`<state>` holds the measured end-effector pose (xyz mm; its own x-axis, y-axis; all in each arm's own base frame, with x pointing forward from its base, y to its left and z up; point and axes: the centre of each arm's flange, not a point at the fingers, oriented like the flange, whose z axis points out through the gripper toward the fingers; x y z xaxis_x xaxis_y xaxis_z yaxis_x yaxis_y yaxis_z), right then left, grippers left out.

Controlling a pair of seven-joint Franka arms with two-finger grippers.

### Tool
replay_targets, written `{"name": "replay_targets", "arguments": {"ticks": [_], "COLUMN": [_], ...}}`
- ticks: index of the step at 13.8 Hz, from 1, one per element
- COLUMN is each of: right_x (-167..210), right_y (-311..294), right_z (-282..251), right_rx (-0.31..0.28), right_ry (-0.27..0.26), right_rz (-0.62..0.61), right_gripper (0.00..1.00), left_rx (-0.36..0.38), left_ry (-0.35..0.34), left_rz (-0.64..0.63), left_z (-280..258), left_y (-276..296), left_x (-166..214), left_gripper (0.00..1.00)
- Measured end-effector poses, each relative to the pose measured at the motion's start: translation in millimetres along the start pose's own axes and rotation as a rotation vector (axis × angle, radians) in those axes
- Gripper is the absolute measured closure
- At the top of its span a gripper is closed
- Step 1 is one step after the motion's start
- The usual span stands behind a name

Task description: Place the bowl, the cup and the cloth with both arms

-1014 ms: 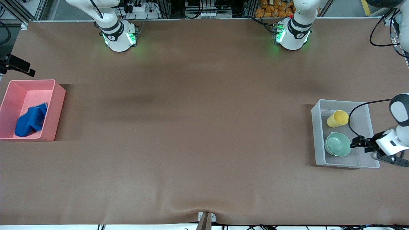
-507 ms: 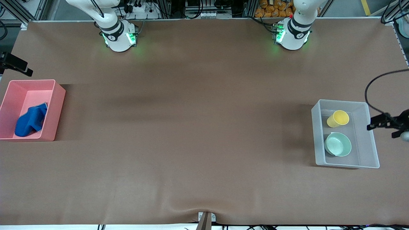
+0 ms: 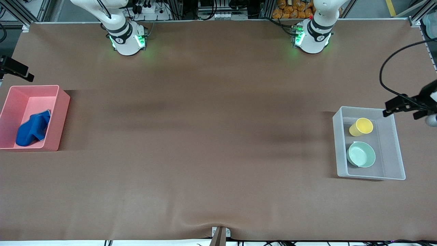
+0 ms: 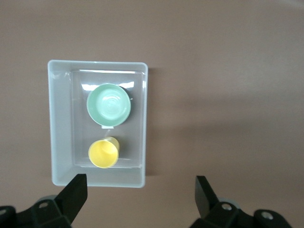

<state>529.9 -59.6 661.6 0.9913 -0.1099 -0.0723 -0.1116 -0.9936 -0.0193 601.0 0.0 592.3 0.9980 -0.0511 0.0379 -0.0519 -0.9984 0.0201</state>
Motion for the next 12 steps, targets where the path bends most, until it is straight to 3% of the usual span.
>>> {"name": "replay_targets", "arguments": {"ticks": [4, 12], "right_x": [4, 4], "right_y": [-8, -6], "right_z": [-1, -1], "right_rx": [-0.001, -0.002], "right_ry": [0.024, 0.026], "right_rz": [-0.017, -0.012], "right_gripper": [0.0, 0.0], "left_rx": [0.051, 0.069], "left_ry": [-0.051, -0.038], "left_rz": [-0.029, -0.086], "left_z": [3, -11], "left_y": [37, 40], "left_x": [-9, -23], "left_gripper": [0.0, 0.0]}}
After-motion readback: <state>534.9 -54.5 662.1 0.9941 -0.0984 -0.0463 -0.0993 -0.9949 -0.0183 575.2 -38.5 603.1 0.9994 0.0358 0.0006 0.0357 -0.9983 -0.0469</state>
